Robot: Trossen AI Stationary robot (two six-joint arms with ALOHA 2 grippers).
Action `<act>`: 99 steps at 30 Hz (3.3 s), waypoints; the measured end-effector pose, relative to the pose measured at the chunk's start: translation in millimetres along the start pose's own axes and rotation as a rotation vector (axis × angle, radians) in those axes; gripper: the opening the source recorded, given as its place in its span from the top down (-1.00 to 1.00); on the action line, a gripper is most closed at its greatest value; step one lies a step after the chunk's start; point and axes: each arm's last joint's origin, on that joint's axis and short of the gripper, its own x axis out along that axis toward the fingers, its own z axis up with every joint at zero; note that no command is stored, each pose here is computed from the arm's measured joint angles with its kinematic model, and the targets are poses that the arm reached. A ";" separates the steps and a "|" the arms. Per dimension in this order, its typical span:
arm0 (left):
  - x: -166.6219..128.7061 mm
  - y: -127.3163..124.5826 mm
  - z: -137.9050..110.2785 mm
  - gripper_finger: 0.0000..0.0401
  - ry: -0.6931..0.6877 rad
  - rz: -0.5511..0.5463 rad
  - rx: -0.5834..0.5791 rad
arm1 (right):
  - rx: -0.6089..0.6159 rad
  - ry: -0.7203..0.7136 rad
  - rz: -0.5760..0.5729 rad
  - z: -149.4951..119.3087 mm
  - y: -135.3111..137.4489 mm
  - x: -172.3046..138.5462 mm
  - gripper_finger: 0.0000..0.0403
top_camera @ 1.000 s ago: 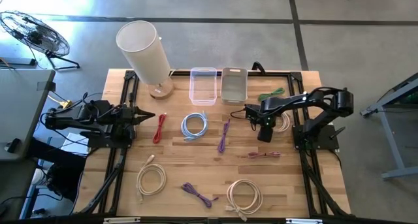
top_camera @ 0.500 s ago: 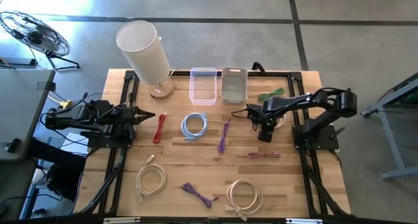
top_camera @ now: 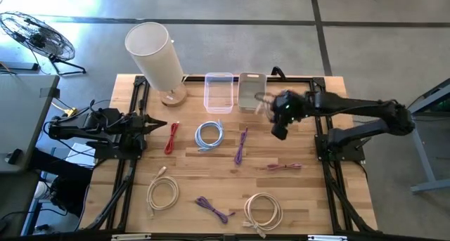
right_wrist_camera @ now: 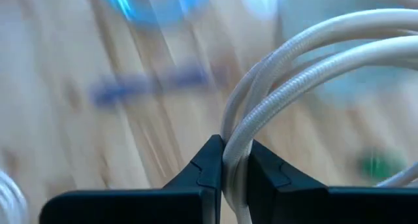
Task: Pick & Place USB Port
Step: Put the top right light brown usb cable into the white bin
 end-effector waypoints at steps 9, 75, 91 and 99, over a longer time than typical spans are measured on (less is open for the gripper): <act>0.0 0.1 0.0 1.00 0.001 0.004 0.000 | -0.043 -0.450 0.172 55.7 -12.2 -20.1 0.85; -0.3 -1.8 -8.8 1.00 0.089 -0.016 0.027 | 0.330 -0.239 0.416 57.1 -137.8 121.5 0.85; -0.2 -1.4 -7.4 1.00 0.075 -0.009 -0.010 | 0.340 -0.235 0.393 56.5 -138.6 125.2 0.85; -0.2 -1.4 -7.2 1.00 0.073 -0.008 -0.041 | 0.351 -0.207 0.374 52.7 -139.5 139.3 0.85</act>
